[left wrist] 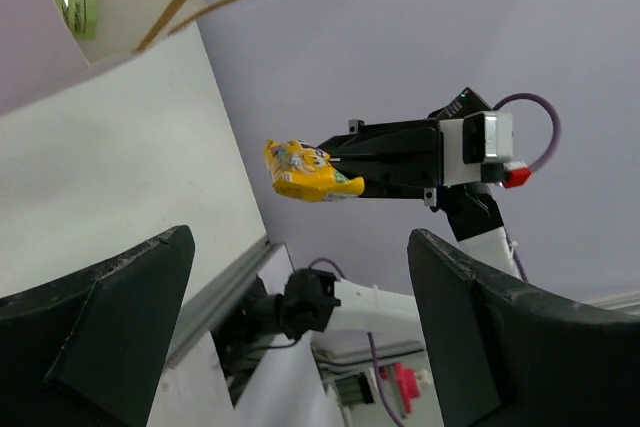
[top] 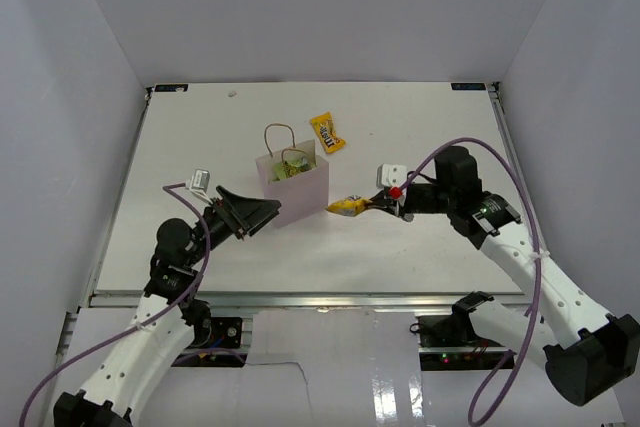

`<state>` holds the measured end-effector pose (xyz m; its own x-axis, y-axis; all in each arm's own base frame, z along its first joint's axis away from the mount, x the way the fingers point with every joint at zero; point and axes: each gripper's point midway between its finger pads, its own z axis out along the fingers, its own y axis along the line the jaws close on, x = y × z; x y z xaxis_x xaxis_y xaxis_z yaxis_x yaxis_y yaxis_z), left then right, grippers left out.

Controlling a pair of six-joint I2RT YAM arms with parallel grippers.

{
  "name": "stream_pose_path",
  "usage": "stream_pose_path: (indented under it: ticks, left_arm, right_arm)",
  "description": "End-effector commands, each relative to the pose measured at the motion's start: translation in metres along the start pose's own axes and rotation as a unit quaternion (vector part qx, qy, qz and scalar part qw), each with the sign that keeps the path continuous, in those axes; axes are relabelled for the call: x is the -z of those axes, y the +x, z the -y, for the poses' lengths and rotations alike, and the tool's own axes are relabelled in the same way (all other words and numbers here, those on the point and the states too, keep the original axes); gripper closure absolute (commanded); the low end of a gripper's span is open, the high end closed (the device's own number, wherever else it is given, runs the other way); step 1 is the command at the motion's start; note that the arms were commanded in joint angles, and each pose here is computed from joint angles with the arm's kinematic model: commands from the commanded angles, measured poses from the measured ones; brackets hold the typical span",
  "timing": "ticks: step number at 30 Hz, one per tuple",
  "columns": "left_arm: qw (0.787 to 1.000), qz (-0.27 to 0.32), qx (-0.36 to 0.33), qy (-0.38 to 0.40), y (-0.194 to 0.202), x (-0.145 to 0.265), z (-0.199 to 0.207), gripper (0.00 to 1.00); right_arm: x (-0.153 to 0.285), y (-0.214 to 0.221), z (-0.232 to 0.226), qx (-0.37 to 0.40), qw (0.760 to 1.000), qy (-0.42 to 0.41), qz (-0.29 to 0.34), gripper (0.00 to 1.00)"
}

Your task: Place the snacks into the paper bag

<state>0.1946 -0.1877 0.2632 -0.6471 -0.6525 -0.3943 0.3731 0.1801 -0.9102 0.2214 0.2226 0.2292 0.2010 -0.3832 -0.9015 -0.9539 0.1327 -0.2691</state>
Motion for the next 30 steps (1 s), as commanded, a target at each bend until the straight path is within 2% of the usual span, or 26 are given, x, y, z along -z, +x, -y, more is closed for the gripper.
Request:
stream_pose_path:
  ticks: [1,5,11,21,26,30]
  left_arm:
    - [0.997,-0.011,0.078,-0.007,0.007,-0.009,0.006,0.02]
    - [0.993,-0.046,0.101,-0.027,0.035,-0.023,0.004,0.02]
    - [0.989,-0.071,0.114,-0.069,0.063,-0.046,-0.005,0.02]
    - [0.987,-0.067,0.120,-0.084,0.066,-0.068,-0.001,0.02]
    - [0.989,-0.065,0.119,-0.064,0.063,-0.067,0.012,0.02]
    - [0.990,-0.060,0.117,-0.054,0.062,-0.062,0.017,0.02]
  right_arm:
    - [-0.007,-0.019,-0.017,0.072,0.997,-0.013,-0.004,0.92]
    - [-0.013,-0.032,-0.007,0.094,0.995,0.004,-0.025,0.92]
    - [-0.024,-0.055,-0.006,0.131,0.991,0.001,-0.021,0.92]
    - [-0.031,-0.030,-0.026,0.182,0.982,-0.009,-0.050,0.92]
    - [-0.033,-0.020,-0.005,0.169,0.981,0.044,-0.079,0.92]
    - [-0.035,-0.027,-0.011,0.170,0.983,0.030,-0.063,0.92]
